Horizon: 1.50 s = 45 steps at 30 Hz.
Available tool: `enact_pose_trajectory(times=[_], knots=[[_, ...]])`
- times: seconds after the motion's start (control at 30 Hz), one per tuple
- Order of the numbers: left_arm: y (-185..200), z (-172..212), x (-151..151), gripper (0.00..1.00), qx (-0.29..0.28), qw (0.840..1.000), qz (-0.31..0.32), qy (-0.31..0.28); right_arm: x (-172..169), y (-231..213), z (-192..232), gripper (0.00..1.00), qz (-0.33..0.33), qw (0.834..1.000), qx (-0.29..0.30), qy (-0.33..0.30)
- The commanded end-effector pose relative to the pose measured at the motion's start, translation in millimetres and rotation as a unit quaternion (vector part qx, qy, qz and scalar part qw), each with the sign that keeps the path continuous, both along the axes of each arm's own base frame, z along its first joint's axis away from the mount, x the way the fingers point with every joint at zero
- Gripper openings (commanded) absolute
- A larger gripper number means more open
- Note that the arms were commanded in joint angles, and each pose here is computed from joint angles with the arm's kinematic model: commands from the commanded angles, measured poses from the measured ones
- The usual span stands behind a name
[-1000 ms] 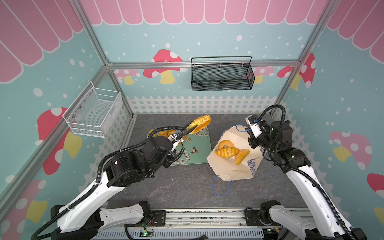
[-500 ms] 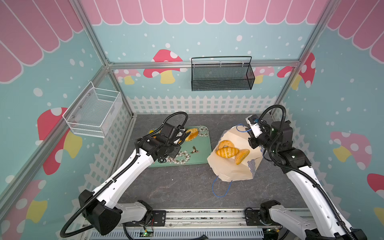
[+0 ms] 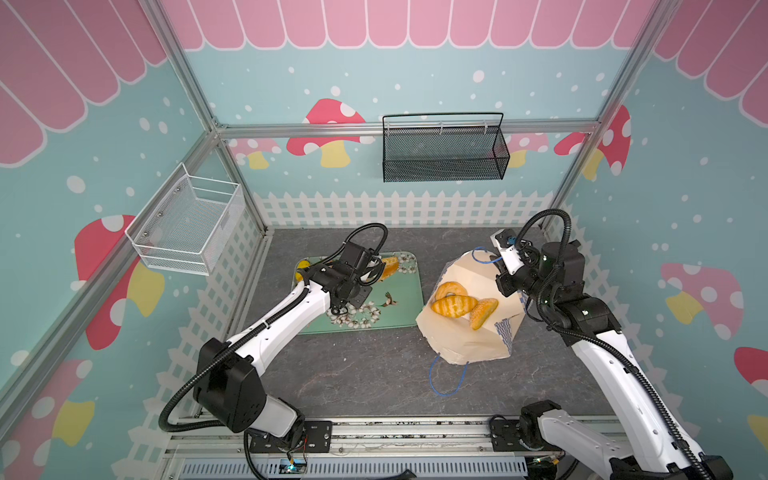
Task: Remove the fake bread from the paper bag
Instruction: 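Lower the yellow bread onto the tray and open the tongs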
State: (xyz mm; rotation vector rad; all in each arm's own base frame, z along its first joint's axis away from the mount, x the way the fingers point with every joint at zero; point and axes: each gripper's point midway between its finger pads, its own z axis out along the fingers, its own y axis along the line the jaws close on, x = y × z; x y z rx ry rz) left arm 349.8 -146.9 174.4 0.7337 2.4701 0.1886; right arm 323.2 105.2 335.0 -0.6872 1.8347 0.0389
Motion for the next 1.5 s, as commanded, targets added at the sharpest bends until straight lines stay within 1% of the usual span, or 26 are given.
enact_pose_trajectory(times=[0.0,0.13,0.23,0.5,0.63,0.77,0.8,0.9,1.0,1.1,1.3,1.47], knots=[[2.4,17.0,21.6,0.0,0.015,0.999,0.001,-0.05,-0.2,0.0,12.2,0.0,-0.001,1.0,0.0,-0.021],[7.0,7.8,31.8,0.0,0.048,0.998,0.007,-0.049,0.1,-2.0,10.4,0.0,-0.005,1.0,-0.005,-0.021],[8.1,6.1,38.8,0.0,0.061,0.997,0.009,-0.055,2.2,-0.4,8.5,0.0,-0.003,1.0,-0.005,-0.017],[-1.9,24.0,57.6,0.0,0.089,0.991,-0.005,-0.098,5.0,1.5,9.6,0.0,0.0,1.0,-0.002,-0.019],[-7.1,29.3,66.9,0.0,0.118,0.986,-0.011,-0.116,3.8,0.4,9.4,0.0,-0.002,1.0,-0.002,-0.019],[-10.1,23.6,71.0,0.0,0.151,0.981,-0.016,-0.119,1.8,-0.7,9.3,0.0,-0.004,1.0,-0.003,-0.02],[-11.4,21.2,70.6,0.0,0.171,0.978,-0.03,-0.117,1.4,-1.1,9.2,0.0,-0.005,1.0,-0.003,-0.02],[-14.2,9.0,66.5,0.0,0.215,0.969,-0.046,-0.11,0.1,-2.1,9.3,0.0,-0.006,1.0,-0.005,-0.02],[-12.0,-4.1,59.7,0.0,0.24,0.964,-0.054,-0.1,-0.7,-2.9,9.5,0.0,-0.007,1.0,-0.006,-0.021],[-11.0,-13.1,49.6,0.0,0.251,0.962,-0.064,-0.091,-2.0,-3.5,9.2,0.0,-0.008,1.0,-0.007,-0.021],[-28.5,-40.9,18.8,0.0,0.241,0.961,-0.13,-0.043,-4.0,-3.2,12.2,0.0,-0.005,1.0,-0.007,-0.023],[-34.4,-70.0,4.4,0.01,0.263,0.952,-0.154,-0.008,-7.0,-2.3,12.7,0.0,-0.001,1.0,-0.004,-0.02]])
